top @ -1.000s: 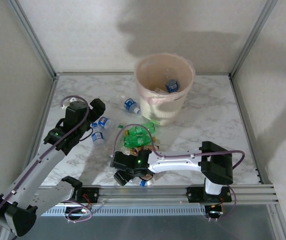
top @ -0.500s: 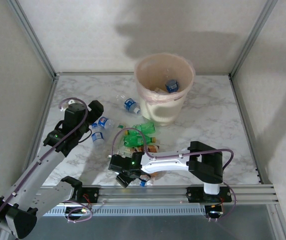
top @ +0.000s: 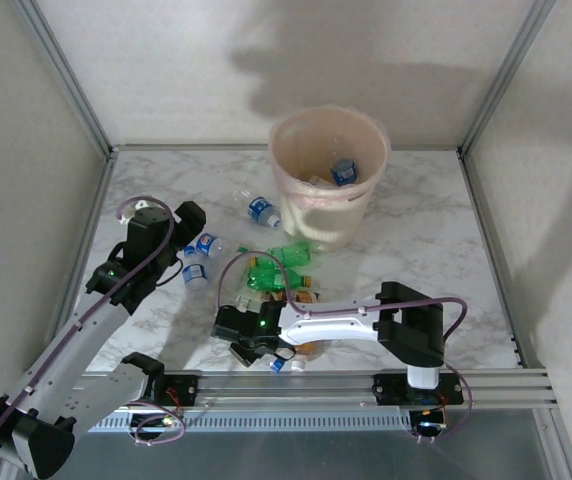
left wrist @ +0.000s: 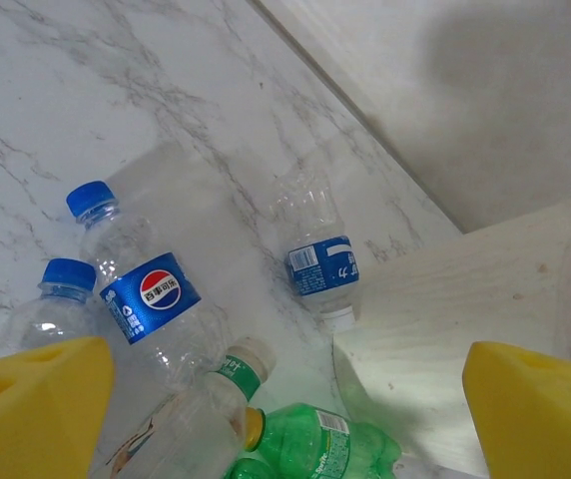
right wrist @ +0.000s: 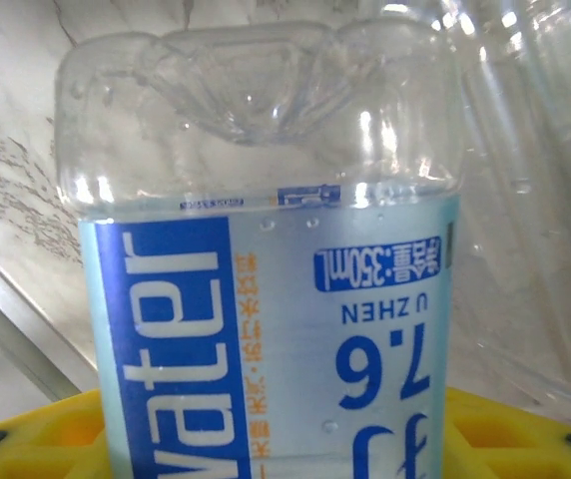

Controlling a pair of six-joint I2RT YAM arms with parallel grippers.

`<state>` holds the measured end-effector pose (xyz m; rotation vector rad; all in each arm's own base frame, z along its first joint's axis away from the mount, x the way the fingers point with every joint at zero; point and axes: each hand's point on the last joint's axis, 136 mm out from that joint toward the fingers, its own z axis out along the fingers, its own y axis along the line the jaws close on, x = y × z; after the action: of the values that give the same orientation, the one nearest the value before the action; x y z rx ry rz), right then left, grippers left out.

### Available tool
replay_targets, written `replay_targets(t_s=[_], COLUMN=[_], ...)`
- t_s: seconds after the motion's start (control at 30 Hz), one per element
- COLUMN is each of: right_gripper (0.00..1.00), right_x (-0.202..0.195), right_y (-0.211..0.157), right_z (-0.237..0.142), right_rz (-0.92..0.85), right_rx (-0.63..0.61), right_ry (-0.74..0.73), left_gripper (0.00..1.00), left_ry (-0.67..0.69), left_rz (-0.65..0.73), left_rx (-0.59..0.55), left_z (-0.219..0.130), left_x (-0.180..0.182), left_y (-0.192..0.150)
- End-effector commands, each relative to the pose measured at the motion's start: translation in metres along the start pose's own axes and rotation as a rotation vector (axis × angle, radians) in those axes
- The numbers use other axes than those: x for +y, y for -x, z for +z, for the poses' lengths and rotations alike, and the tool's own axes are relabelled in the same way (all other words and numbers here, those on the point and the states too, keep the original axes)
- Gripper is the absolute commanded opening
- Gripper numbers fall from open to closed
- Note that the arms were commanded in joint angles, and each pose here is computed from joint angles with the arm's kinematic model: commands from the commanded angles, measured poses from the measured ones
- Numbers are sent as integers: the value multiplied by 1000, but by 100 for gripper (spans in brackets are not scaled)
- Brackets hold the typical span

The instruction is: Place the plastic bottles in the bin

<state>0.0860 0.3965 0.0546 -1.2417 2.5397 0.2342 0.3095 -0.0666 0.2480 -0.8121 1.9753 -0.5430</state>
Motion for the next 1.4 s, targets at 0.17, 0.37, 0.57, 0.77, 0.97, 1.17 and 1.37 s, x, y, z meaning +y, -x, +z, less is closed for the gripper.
replay_targets(t_s=[0.17,0.37,0.57,0.77,0.97,1.17,1.37], right_gripper=[50,48,48,48,49,49,49], right_x=[-7,-33,-73,-117,-188,-250,-332], right_y=[48,80,109,132,153,178,195], right_z=[-88,-148,-223,-301,-352,-375,-355], right_rz=[52,138,287,421,622,721,847], right_rx=[-231,-406,-642,-844,-924,-968,-921], right_ry=[11,5,19,13,-79,-109,-126], left_gripper=[90,90,90,86,84,84,84], left_ry=[-4,6,20,-4,0,-4,-15], left_rz=[-28,-27,-11,11,22,39,44], left_rx=[9,26,45,110,146,175,188], left_z=[2,7,17,29,39,41,40], left_x=[4,9,11,7,10,8,4], left_y=[-2,-9,-15,-29,-42,-55,-62])
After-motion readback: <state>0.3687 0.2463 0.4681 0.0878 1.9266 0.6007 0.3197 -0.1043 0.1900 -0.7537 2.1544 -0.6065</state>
